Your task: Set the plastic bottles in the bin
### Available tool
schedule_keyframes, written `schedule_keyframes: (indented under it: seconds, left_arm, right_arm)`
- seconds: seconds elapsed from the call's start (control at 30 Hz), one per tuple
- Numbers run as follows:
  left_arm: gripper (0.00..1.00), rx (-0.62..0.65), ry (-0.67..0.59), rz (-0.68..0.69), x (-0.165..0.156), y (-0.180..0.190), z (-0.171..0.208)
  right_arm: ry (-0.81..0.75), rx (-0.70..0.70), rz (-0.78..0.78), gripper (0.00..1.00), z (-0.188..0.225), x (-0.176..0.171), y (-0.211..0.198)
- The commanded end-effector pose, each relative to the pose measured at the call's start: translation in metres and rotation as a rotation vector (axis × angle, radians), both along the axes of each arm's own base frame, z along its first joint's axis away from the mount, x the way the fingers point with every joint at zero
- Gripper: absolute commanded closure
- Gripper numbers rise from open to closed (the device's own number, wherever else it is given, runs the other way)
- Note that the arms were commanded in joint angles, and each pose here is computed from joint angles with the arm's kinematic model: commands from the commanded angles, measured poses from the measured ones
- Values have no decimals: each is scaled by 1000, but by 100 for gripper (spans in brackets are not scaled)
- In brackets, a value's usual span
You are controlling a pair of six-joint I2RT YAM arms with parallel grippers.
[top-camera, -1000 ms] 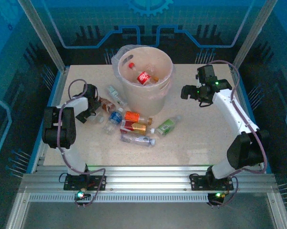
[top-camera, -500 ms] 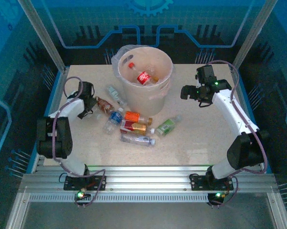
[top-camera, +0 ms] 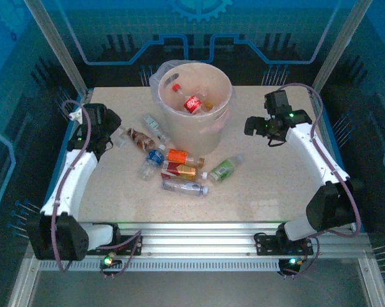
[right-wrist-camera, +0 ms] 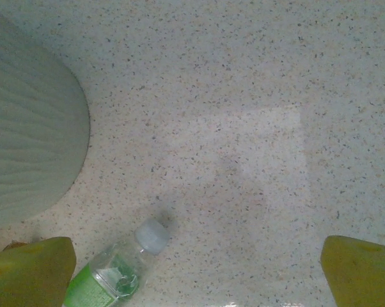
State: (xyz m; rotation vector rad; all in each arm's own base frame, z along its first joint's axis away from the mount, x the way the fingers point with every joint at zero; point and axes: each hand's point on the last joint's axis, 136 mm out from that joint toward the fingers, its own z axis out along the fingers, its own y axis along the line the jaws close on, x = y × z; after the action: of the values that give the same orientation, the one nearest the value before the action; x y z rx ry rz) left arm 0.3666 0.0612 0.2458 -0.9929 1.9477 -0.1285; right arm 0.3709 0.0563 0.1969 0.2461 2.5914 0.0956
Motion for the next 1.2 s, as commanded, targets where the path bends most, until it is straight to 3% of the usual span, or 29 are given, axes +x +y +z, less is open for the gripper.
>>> schedule_keyframes:
  seconds: [0.0, 0.33, 0.6, 0.9, 1.17]
  left_arm:
    - [28, -4, -109, -96, -4, -13, 44]
    - [30, 20, -302, -279, -1, -62, 124]
    - [30, 41, -380, -449, 17, -119, 162]
    - [31, 46, -442, -613, 35, -178, 189]
    - [32, 68, -413, -748, 48, -228, 185]
  right_arm:
    - [-25, 10, -13, 0, 3, 0, 3]
    - [4, -3, -29, 0, -6, -4, 0]
    - [17, -8, -39, 0, -8, -6, -2]
    - [16, -20, -55, 0, -8, -8, -6]
    - [16, -35, -81, 0, -9, -14, -12]
